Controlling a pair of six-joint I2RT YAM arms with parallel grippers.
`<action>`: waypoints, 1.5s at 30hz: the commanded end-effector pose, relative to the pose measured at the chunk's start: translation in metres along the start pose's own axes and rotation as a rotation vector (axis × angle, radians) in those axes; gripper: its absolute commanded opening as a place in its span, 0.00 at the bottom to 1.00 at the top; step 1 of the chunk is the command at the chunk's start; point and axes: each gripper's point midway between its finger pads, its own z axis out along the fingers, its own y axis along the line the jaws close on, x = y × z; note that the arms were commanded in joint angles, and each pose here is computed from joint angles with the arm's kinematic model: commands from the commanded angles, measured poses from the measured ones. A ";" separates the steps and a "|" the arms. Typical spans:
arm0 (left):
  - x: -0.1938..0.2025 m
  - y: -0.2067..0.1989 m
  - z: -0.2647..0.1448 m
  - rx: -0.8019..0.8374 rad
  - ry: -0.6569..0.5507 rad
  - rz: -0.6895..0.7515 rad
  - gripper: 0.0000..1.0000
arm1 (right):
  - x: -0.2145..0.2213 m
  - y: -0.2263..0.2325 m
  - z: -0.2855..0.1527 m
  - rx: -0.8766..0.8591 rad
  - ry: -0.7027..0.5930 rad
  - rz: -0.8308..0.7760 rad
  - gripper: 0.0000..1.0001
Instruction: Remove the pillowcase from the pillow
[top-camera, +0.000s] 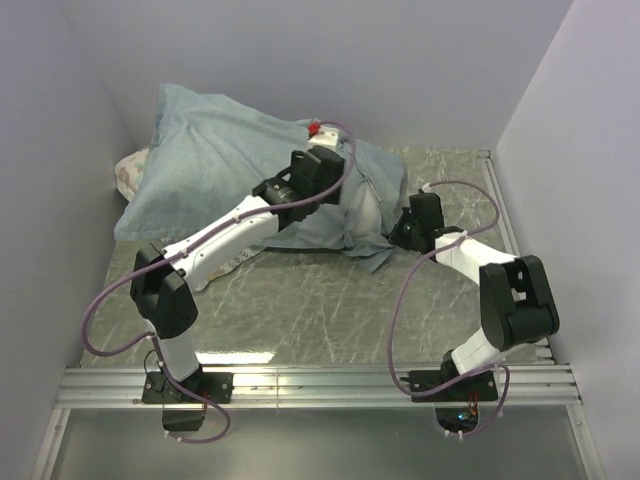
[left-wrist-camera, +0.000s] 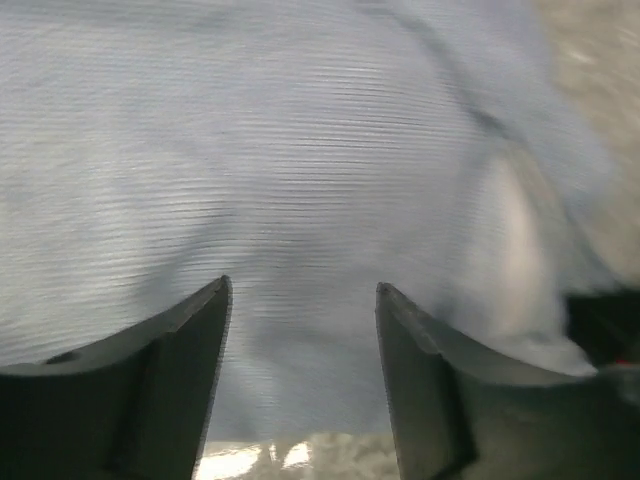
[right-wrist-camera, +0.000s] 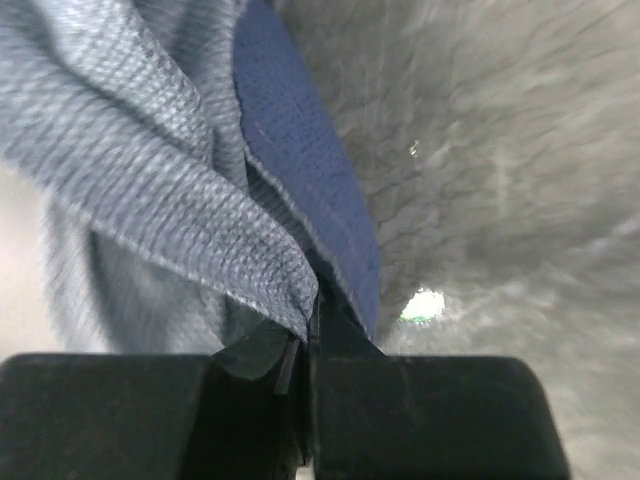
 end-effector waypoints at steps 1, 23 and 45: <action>-0.012 -0.069 -0.021 0.226 -0.039 0.007 0.75 | 0.018 -0.002 0.015 -0.041 0.065 0.058 0.00; 0.031 -0.016 0.049 -0.275 0.007 0.145 0.04 | 0.012 -0.005 0.003 -0.064 0.036 0.075 0.00; -0.037 0.054 -0.018 -0.041 -0.078 -0.186 0.00 | -0.016 -0.001 -0.016 -0.053 -0.035 0.001 0.51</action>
